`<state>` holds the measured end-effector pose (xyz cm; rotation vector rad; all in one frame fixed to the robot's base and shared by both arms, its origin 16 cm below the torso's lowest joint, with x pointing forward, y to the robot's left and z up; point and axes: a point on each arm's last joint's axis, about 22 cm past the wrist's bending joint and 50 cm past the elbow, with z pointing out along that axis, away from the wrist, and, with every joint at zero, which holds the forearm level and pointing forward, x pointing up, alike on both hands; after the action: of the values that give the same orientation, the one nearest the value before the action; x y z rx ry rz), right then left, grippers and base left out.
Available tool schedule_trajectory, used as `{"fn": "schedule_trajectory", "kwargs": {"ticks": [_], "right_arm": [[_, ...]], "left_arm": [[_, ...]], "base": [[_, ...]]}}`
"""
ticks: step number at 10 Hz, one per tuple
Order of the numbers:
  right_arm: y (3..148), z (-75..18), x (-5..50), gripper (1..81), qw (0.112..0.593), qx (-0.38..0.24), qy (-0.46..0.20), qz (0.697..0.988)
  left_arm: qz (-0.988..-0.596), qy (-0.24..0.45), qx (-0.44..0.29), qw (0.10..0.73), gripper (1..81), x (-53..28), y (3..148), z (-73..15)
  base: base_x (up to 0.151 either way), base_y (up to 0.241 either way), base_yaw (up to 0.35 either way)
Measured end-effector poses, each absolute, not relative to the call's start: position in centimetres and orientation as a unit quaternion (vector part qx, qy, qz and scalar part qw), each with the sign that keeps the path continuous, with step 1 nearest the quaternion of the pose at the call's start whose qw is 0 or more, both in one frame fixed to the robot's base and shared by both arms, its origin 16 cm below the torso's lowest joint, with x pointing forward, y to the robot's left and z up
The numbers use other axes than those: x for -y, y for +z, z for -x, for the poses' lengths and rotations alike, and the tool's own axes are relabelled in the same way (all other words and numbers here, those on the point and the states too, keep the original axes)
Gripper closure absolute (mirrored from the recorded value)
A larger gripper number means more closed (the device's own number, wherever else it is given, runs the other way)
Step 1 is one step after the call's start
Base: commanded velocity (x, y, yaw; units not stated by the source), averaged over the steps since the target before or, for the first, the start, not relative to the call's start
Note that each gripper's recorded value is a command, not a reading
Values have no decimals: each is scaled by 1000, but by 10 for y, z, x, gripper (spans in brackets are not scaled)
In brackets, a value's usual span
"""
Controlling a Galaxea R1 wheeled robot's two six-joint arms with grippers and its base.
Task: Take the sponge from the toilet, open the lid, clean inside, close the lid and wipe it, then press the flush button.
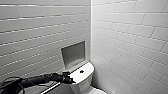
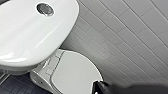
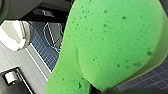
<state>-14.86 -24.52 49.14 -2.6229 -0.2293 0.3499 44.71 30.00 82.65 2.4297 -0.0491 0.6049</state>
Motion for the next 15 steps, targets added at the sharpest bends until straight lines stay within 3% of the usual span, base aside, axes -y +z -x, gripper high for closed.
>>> {"fn": "schedule_trajectory", "kwargs": {"ticks": [3, 15], "right_arm": [[501, 163, 238, 811, 252, 81, 139, 954], [540, 222, 216, 811, 291, 63, 226, 928]], "left_arm": [[-920, 245, 9, 305, 811, -308, 850, -485], [-943, 195, -44, 266, 811, -297, 766, -601]], "base": [[0, 0, 0], [0, 0, 0]]}}
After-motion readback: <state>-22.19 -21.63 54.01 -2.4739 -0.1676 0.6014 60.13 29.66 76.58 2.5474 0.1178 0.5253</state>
